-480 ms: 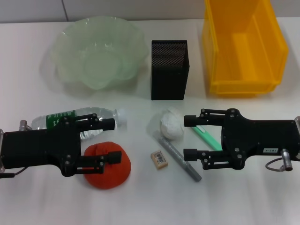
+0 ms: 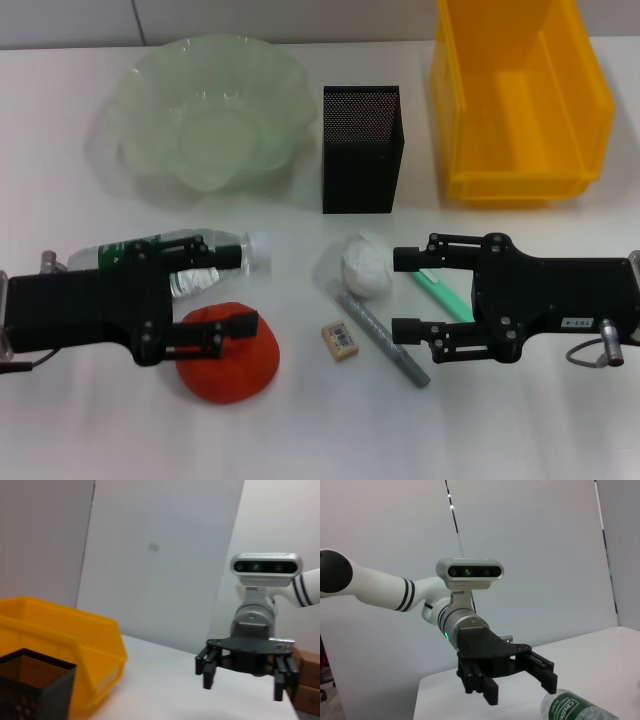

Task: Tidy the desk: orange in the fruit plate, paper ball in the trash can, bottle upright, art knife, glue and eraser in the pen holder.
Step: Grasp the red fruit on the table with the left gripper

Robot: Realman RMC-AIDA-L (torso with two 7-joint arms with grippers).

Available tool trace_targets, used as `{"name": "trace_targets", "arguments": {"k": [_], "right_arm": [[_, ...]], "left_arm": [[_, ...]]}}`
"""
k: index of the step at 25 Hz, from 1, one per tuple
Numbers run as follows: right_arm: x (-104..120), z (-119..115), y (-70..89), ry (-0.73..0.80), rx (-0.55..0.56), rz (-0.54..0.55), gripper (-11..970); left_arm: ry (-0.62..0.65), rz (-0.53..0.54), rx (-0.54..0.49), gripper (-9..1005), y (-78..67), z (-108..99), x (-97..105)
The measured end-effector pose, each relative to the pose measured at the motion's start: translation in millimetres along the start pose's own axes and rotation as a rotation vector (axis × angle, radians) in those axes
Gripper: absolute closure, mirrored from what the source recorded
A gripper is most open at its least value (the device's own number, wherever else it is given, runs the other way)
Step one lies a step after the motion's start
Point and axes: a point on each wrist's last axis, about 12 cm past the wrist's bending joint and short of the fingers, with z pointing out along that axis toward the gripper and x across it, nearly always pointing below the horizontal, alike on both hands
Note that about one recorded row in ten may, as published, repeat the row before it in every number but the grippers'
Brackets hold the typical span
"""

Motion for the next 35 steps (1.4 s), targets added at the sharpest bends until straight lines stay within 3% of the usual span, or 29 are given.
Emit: {"name": "trace_targets", "arguments": {"k": [6,10,12,13,17,22,27,35], "right_arm": [[19.8,1.6,5.6,-0.081,0.077,0.0,201],[30.6,-0.4,10.4,-0.107,0.128,0.007,201],[34.4,-1.8,13.2,-0.111,0.138,0.019,201],[35.7,-2.3,14.4,-0.112,0.141,0.024,201],[39.4,-3.7,16.8,-0.115,0.152,0.04,201],[42.8,-4.1,18.1,-0.119,0.167,0.054,200],[44.4,-3.3,19.3,-0.121,0.168,0.064,200],[44.8,-2.2,19.8,-0.123,0.167,0.066,200]], "left_arm": [[-0.049,0.038,-0.131,222,13.7,3.7,1.5],[-0.007,0.039,-0.16,224,30.1,9.0,-14.5],[0.055,0.005,-0.146,226,38.2,14.2,-27.4],[0.156,-0.022,-0.147,226,48.2,21.0,-47.4],[0.289,-0.02,-0.146,228,55.3,35.3,-68.8],[0.571,0.004,-0.145,231,57.5,75.3,-93.1],[0.773,0.05,-0.178,234,56.1,105.7,-97.3],[0.919,0.118,-0.27,239,57.9,124.6,-90.8]]}}
